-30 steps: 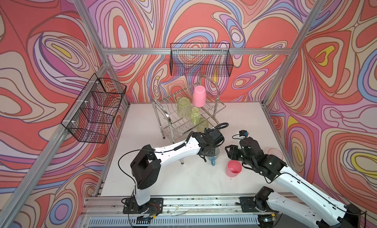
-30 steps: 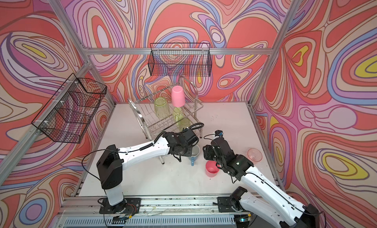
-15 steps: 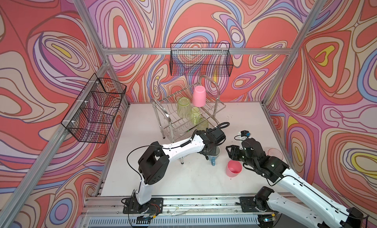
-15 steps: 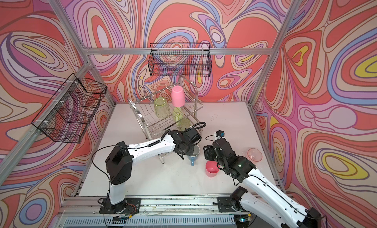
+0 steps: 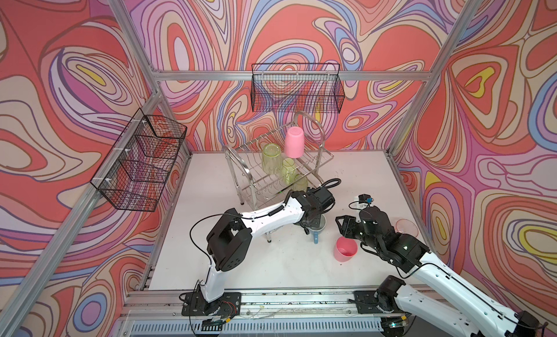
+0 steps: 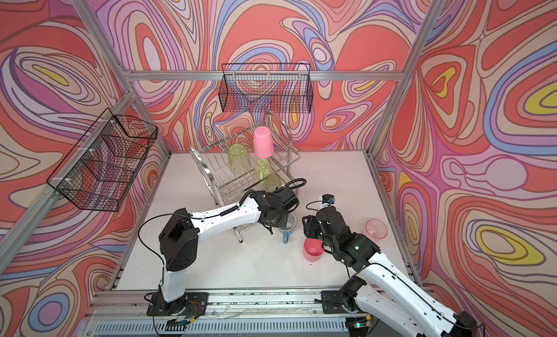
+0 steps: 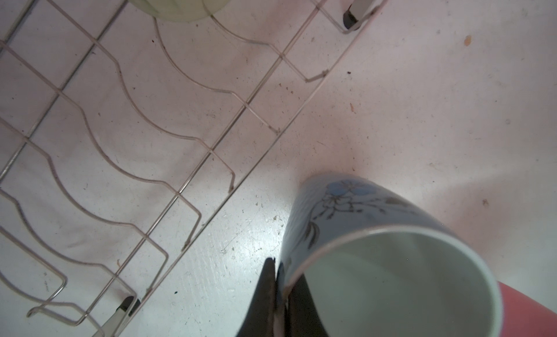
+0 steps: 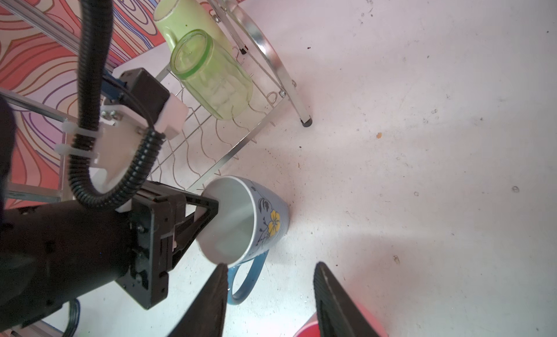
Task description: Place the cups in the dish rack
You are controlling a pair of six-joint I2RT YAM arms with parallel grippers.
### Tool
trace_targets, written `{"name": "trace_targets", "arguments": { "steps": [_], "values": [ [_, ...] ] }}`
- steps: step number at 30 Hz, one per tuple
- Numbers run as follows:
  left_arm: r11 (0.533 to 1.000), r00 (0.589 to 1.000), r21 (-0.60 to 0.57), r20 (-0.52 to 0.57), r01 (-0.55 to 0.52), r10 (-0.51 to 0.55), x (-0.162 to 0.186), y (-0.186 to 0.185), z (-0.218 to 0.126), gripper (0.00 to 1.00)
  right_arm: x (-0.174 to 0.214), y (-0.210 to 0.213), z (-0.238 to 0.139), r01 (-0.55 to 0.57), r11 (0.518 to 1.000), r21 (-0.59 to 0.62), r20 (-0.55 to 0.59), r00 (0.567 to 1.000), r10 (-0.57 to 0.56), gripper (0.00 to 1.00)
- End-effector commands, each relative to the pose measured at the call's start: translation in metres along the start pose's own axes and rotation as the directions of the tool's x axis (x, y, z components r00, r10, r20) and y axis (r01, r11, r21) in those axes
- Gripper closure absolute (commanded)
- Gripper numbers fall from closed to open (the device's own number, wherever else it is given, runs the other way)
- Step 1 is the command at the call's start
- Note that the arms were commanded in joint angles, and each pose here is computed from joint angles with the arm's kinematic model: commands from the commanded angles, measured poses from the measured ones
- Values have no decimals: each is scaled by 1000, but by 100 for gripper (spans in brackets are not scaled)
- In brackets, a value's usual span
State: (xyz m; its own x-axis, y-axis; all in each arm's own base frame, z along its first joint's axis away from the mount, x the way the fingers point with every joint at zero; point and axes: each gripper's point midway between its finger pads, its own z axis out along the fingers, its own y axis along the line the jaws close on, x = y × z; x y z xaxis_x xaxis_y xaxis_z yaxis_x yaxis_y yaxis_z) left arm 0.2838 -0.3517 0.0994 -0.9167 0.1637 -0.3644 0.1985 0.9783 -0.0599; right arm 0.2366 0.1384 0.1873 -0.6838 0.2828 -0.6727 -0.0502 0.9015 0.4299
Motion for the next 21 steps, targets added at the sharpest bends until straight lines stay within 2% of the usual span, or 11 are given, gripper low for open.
{"name": "trace_targets", "arguments": {
  "steps": [1,11,21],
  "values": [
    [1000,999,-9,27,-17,17,-8,2,-8,100,-3,-5,-4,-8,1000,24,23,1000,8,52],
    [993,985,29,133,-117,112,-12,-21,-43,100,-17,-13,-16,-53,997,63,95,994,46,51],
    [986,960,85,252,-144,119,-35,-32,-88,100,-41,-9,-31,-72,995,63,176,982,60,49]
  ]
}}
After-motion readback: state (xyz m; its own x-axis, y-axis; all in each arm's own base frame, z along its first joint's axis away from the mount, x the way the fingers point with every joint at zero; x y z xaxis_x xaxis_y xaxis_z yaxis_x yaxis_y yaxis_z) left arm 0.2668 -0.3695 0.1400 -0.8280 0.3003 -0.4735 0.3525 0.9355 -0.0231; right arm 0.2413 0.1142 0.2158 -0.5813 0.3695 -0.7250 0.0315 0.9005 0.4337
